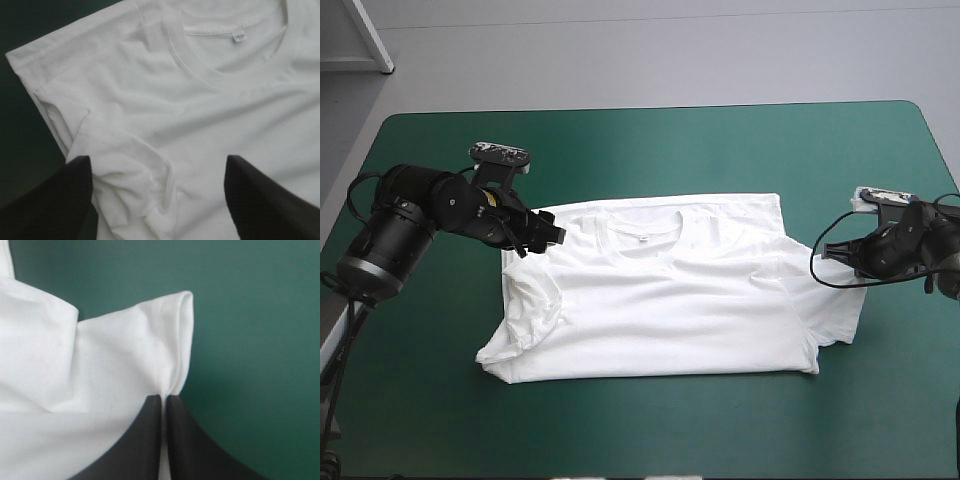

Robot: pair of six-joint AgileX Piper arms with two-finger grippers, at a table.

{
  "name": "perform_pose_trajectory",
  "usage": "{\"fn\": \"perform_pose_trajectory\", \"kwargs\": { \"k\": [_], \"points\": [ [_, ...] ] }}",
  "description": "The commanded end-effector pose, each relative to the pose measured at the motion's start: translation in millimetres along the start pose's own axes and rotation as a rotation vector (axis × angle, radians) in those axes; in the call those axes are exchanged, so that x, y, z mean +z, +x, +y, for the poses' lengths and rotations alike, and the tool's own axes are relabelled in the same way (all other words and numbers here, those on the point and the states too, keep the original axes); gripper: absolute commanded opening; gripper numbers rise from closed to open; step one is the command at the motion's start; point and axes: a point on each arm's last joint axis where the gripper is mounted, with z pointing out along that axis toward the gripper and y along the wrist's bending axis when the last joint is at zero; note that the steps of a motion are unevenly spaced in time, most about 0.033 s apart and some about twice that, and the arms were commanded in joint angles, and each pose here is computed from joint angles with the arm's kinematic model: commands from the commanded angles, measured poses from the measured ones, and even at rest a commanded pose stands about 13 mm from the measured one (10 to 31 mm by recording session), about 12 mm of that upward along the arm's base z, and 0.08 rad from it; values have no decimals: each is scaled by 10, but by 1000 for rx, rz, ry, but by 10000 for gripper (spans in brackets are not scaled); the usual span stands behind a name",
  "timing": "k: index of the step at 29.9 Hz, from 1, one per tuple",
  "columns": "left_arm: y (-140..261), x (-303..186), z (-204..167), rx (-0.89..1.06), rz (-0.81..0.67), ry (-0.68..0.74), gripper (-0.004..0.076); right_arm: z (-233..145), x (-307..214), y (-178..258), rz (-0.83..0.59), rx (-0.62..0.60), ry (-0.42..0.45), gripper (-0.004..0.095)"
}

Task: Fold the cloth

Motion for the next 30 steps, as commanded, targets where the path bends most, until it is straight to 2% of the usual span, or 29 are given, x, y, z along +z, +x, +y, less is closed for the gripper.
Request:
{"fn": "perform_pose_trajectory", "kwargs": {
  "k": [1,6,8,13,17,19,24,25,27,30],
  "points": [
    [-48,-279,-19,9,-122,-12,526,79,-300,-72,-139,-11,-52,-19],
    [-24,-364,-15,8,-142,-22,526,582,-411,-55,-183,-154,-281,-18],
    [-5,-400,-19,8,-143,-20,526,803,-429,-23,-194,-211,-337,-18],
    [49,-436,-19,8,-107,-21,526,1291,-386,101,-190,-354,-404,-19],
    [85,-468,-18,2,-88,-25,526,1496,-207,166,-131,-388,-423,-7],
    [93,-476,-18,-1,-86,-25,526,1536,-110,183,-99,-399,-420,80],
    [102,-476,0,4,-75,-45,526,1533,-80,163,-102,-410,-408,571],
    [110,-477,18,-2,-66,-65,526,1526,-112,156,-100,-414,-407,642],
    [132,-476,26,-4,-43,-73,526,1504,-217,155,-87,-425,-393,694],
    [204,-477,43,-2,37,-92,526,1439,-384,190,-48,-432,-354,668]
  ]
}}
